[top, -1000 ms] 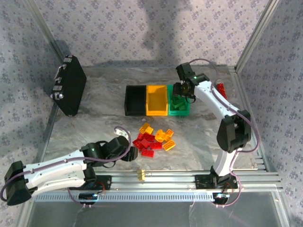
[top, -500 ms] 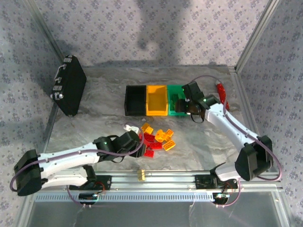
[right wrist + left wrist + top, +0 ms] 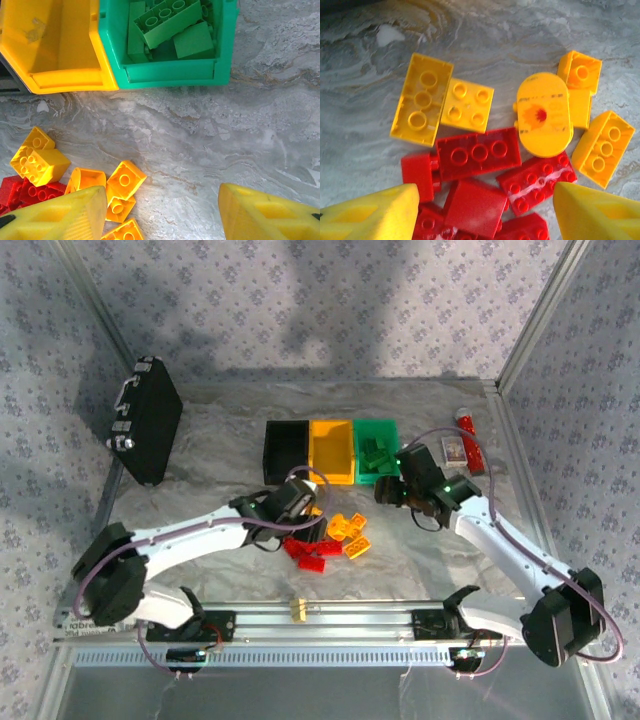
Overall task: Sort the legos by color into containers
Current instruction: Pick up the lego from the center of the table.
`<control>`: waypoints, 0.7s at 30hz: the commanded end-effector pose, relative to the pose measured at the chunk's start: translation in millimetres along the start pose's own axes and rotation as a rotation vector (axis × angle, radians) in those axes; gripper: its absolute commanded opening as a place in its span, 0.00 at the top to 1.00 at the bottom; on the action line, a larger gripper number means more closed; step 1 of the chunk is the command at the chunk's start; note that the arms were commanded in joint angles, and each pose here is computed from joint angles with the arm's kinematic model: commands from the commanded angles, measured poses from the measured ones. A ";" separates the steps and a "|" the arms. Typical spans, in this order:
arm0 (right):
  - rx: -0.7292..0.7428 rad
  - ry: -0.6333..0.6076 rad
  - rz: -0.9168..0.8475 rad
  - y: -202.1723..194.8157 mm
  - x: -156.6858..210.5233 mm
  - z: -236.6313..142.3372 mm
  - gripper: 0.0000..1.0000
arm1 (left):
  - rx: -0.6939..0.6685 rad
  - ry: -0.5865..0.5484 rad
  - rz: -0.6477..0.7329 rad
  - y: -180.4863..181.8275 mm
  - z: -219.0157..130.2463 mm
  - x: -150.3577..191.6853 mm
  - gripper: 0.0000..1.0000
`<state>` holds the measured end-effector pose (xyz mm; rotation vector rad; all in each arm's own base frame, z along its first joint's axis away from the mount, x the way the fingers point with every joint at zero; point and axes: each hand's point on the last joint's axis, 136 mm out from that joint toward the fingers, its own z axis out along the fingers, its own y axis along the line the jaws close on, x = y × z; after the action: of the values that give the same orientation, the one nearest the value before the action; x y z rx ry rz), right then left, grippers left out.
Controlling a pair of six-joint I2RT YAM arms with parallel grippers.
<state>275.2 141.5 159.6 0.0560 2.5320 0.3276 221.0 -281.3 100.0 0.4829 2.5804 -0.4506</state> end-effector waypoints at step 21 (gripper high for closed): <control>-0.006 -0.025 0.070 -18.8 20.1 -7.1 0.38 | -0.060 0.172 0.139 4.5 59.8 -22.7 0.38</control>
<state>255.5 125.0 149.7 0.1194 2.5167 0.3445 263.7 -301.4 58.5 0.6694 2.6887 -0.2852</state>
